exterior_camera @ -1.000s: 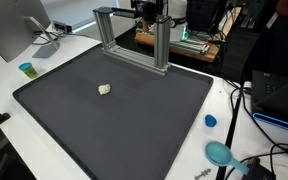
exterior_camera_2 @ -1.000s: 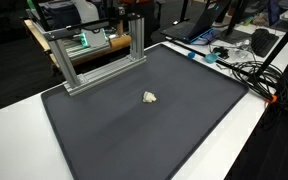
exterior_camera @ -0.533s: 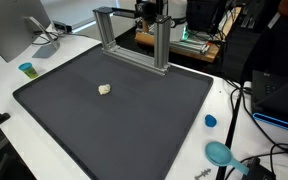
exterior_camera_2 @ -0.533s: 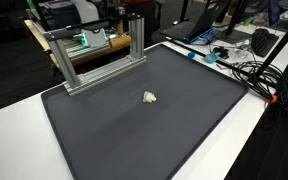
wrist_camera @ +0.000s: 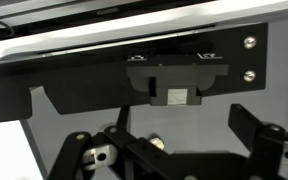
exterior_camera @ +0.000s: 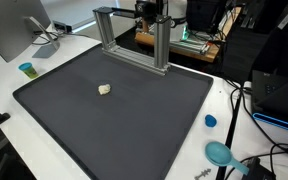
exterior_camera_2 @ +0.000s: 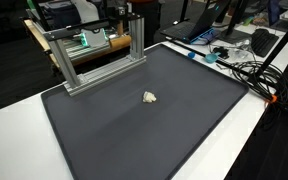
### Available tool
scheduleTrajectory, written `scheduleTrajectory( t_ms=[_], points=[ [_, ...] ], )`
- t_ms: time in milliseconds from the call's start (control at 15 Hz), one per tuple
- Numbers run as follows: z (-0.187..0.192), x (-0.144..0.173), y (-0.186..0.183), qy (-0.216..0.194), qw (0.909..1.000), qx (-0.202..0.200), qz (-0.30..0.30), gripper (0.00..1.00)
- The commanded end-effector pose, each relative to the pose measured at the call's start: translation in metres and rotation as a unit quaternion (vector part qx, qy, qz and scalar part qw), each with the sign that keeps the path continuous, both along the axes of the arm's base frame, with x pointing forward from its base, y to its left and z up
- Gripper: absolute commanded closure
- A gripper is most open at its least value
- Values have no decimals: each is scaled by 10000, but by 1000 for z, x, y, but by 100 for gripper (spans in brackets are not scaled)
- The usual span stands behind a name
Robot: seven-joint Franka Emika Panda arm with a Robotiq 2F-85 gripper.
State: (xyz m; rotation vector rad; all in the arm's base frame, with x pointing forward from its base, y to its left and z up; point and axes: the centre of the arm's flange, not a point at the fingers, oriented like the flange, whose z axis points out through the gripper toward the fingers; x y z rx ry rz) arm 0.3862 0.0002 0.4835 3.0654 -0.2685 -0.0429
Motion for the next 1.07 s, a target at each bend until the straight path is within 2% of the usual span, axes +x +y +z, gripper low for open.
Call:
scheduleTrajectory(
  t_ms=[0,267,333,600,800,933,1000],
  points=[
    [-4,-3,-3,-21,10000,51,-22,0],
    [-12,-14,-17,-14,9996,224,-165,0],
    [-8,-3,-9,79,9999,44,-97,0],
    [-12,-6,-16,114,9997,91,-173,0],
    [-12,-12,-5,-7,9999,34,-162,0],
    [-12,-14,1,24,9999,107,-80,0],
    [-13,-6,-7,120,9999,39,-105,0]
  ],
)
